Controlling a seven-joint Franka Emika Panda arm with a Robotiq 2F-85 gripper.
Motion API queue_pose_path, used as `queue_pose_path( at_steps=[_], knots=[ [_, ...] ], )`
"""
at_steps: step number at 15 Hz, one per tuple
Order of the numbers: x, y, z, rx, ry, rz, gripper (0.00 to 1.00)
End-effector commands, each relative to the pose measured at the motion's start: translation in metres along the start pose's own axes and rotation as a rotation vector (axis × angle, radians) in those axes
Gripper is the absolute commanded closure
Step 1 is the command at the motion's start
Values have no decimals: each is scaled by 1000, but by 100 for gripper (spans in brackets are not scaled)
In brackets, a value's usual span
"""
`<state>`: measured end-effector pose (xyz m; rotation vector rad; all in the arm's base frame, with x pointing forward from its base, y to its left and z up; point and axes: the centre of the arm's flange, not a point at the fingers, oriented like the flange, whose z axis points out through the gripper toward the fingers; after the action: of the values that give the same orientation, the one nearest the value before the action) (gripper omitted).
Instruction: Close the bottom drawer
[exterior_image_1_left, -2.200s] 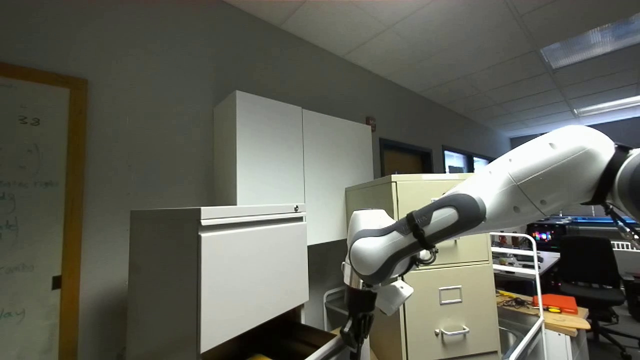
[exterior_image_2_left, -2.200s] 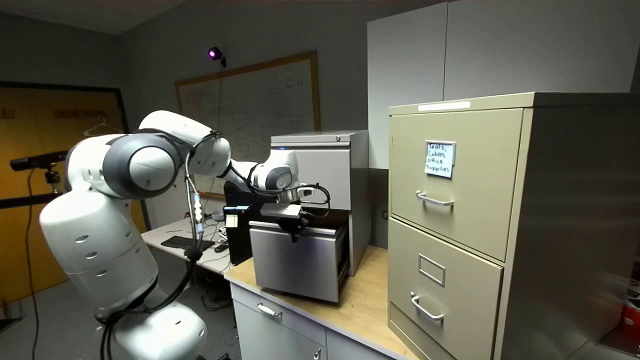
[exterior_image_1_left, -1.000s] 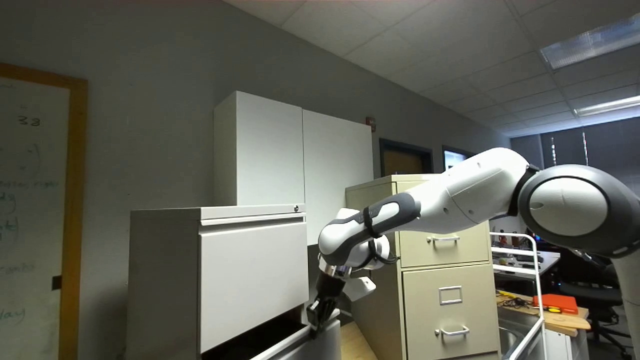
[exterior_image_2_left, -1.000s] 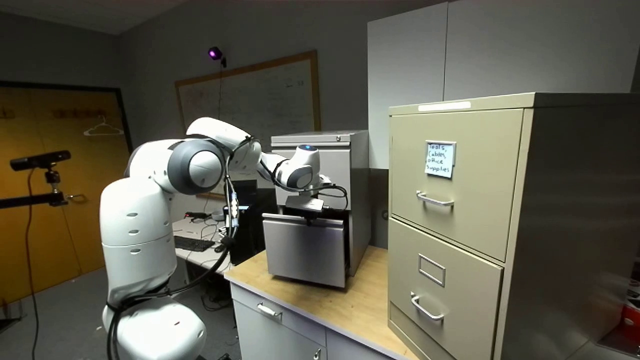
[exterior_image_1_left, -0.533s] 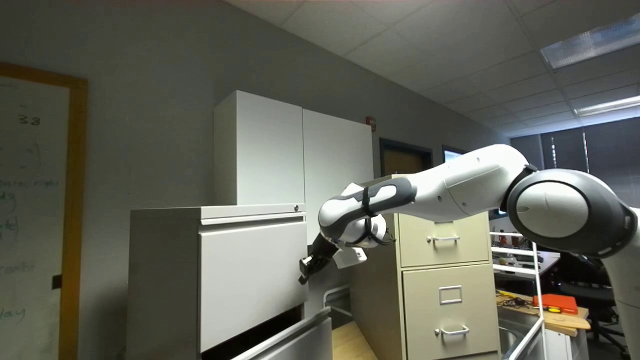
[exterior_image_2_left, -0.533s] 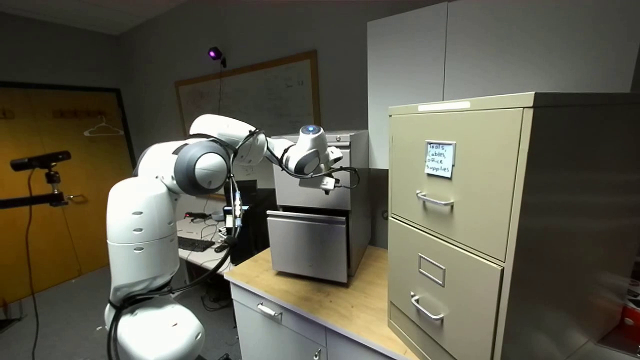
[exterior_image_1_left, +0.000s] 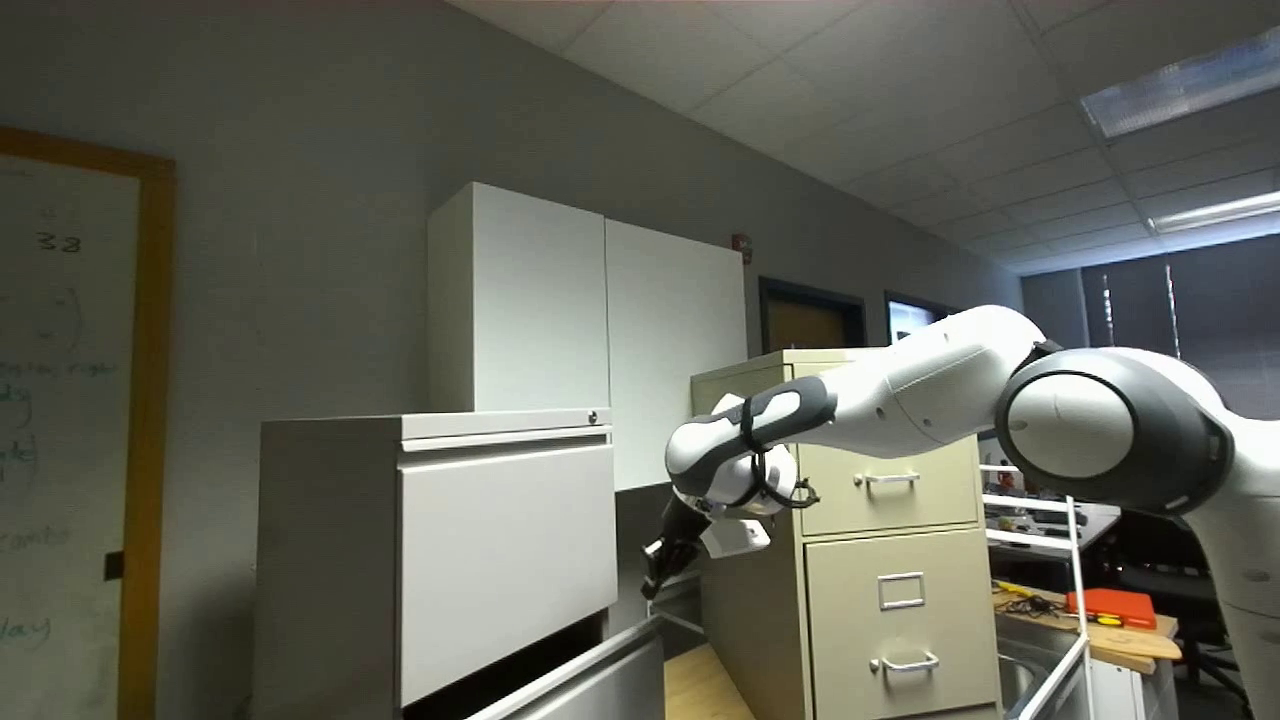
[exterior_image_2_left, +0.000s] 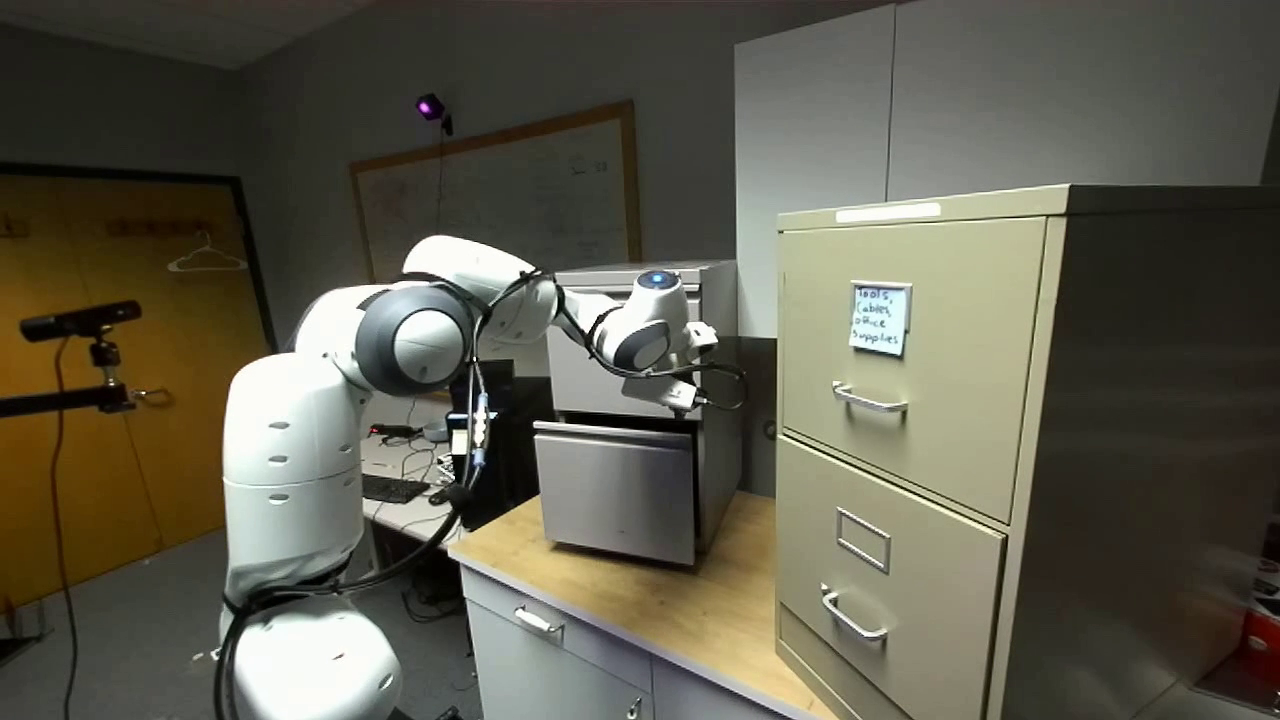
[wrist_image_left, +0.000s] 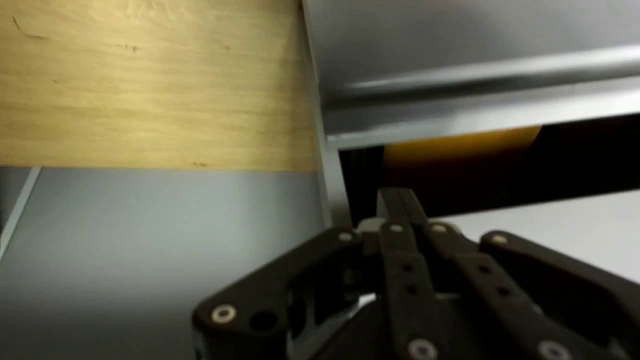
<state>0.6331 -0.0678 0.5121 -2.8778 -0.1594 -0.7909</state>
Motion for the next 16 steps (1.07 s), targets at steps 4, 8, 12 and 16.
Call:
queue_pose_path(
  at_steps=[4, 8, 12, 16],
  knots=[
    [-70, 29, -14, -30, -63, 121, 100],
    [-90, 33, -6, 12, -40, 173, 100],
    [-76, 25, 9, 105, 37, 259, 100],
    [-56, 18, 15, 163, 107, 315, 100]
  ],
)
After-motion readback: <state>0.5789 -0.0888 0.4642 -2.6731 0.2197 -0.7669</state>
